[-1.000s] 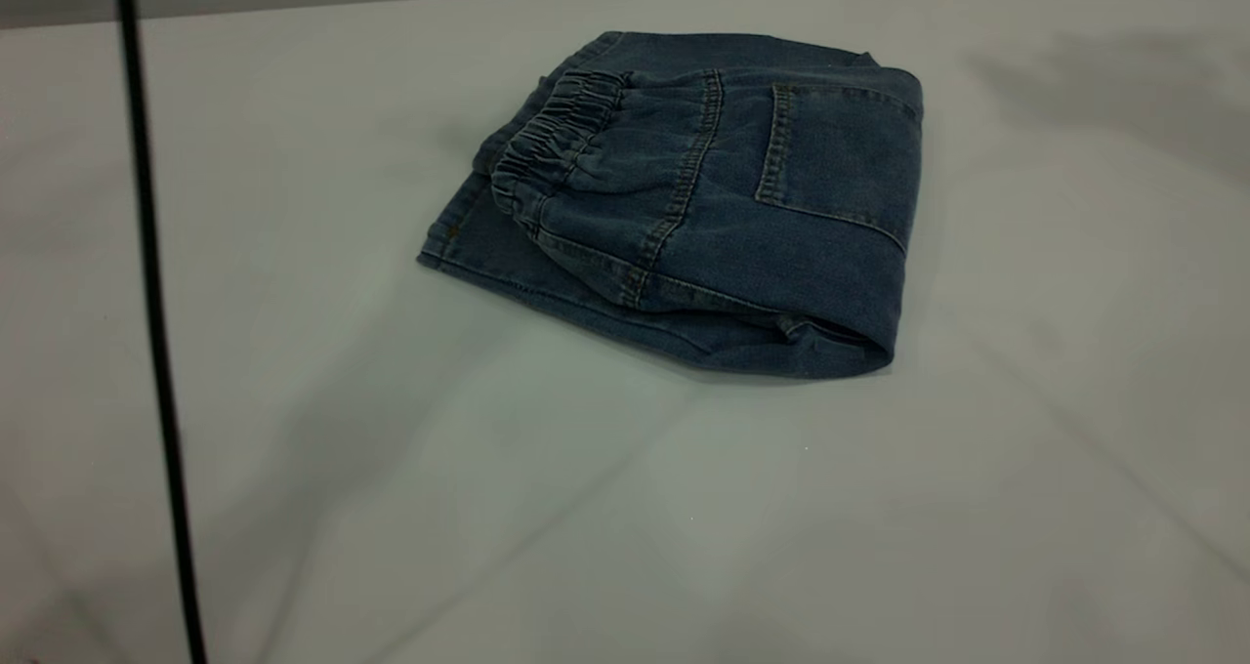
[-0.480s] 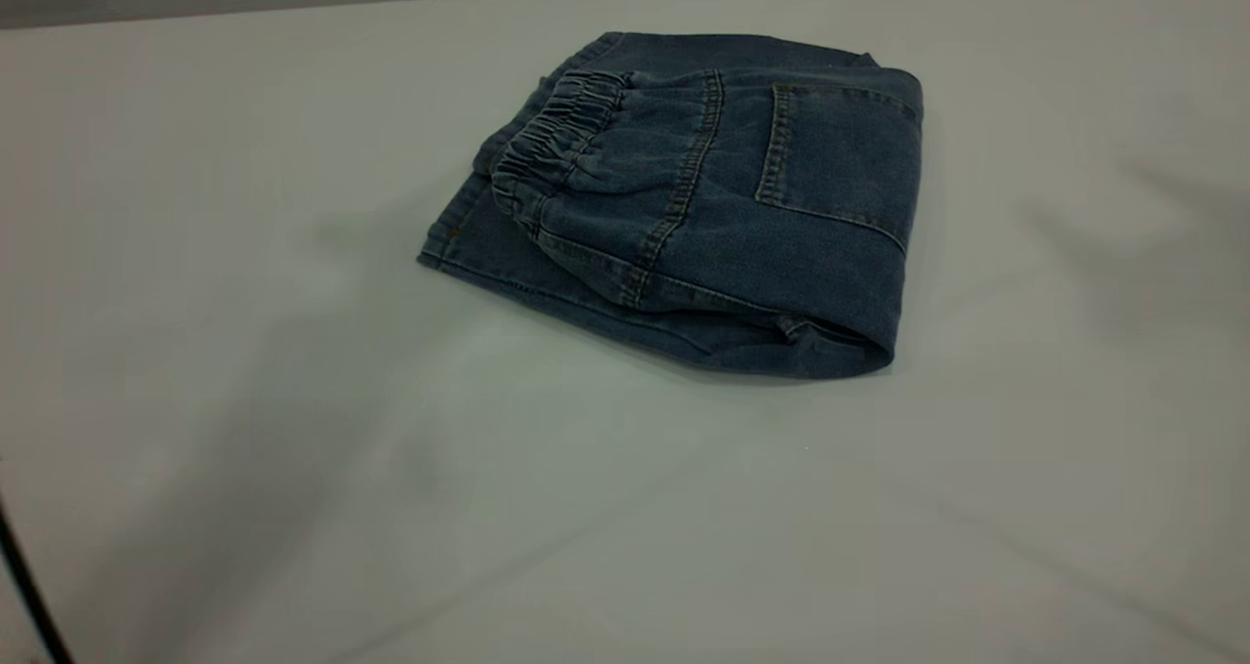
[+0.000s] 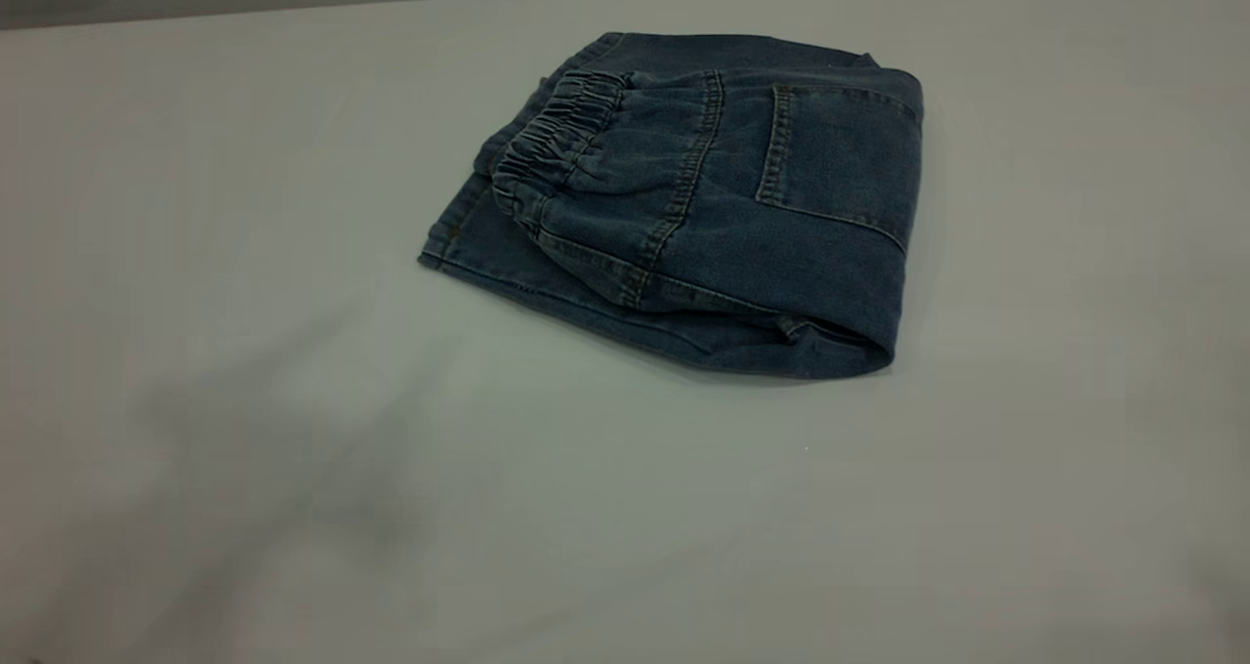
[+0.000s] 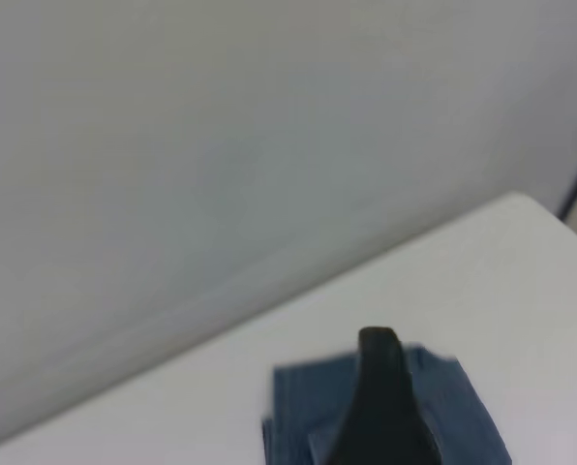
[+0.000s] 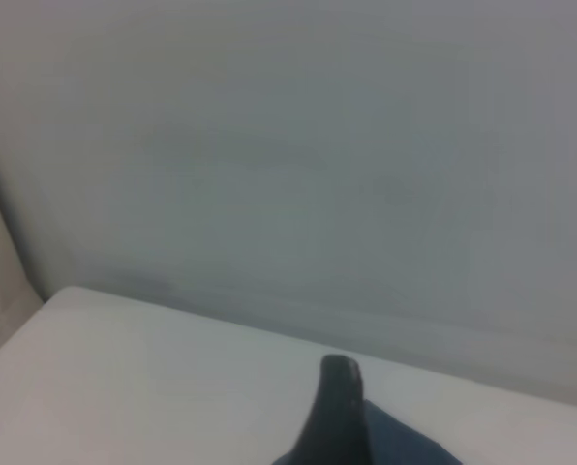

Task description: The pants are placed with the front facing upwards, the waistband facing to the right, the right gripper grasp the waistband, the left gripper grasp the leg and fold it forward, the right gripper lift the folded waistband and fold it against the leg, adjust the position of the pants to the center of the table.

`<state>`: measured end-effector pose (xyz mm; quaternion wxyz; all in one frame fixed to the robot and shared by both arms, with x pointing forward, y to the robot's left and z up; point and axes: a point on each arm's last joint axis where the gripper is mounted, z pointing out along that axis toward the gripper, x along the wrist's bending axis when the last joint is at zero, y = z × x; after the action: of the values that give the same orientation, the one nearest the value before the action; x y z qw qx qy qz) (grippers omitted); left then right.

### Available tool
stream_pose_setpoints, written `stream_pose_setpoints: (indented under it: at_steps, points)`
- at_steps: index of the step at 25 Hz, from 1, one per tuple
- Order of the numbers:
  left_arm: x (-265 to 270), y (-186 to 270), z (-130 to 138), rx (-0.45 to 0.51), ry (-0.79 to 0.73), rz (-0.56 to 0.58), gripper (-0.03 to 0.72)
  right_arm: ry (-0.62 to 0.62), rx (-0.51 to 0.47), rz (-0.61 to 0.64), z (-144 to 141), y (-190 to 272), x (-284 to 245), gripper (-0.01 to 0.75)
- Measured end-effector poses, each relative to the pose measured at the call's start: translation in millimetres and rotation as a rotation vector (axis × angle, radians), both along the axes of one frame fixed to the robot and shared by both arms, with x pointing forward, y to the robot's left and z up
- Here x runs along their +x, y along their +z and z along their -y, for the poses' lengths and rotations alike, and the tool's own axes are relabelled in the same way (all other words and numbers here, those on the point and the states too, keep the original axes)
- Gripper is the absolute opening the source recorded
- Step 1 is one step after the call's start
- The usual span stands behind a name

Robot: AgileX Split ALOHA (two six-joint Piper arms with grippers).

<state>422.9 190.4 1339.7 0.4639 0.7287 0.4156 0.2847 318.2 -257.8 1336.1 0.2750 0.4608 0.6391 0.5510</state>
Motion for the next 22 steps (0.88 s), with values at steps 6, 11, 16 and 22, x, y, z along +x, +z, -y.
stream_pose_setpoints:
  at_steps: [6,11,16,22]
  points:
    - [-53,-31,-32,0.016,-0.013,-0.060,0.482,0.007,0.009,0.041,-2,-28,-62,0.555]
    - [-99,-65,-62,0.018,-0.002,-0.079,0.482,-0.031,-0.020,0.048,1,-65,-96,0.555]
    - [-142,-105,-90,0.016,-0.002,-0.076,0.482,-0.066,-0.047,0.012,4,-109,-111,0.555]
    - [-172,-165,-109,0.035,0.002,-0.098,0.482,-0.139,-0.114,-0.063,12,-163,-111,0.555]
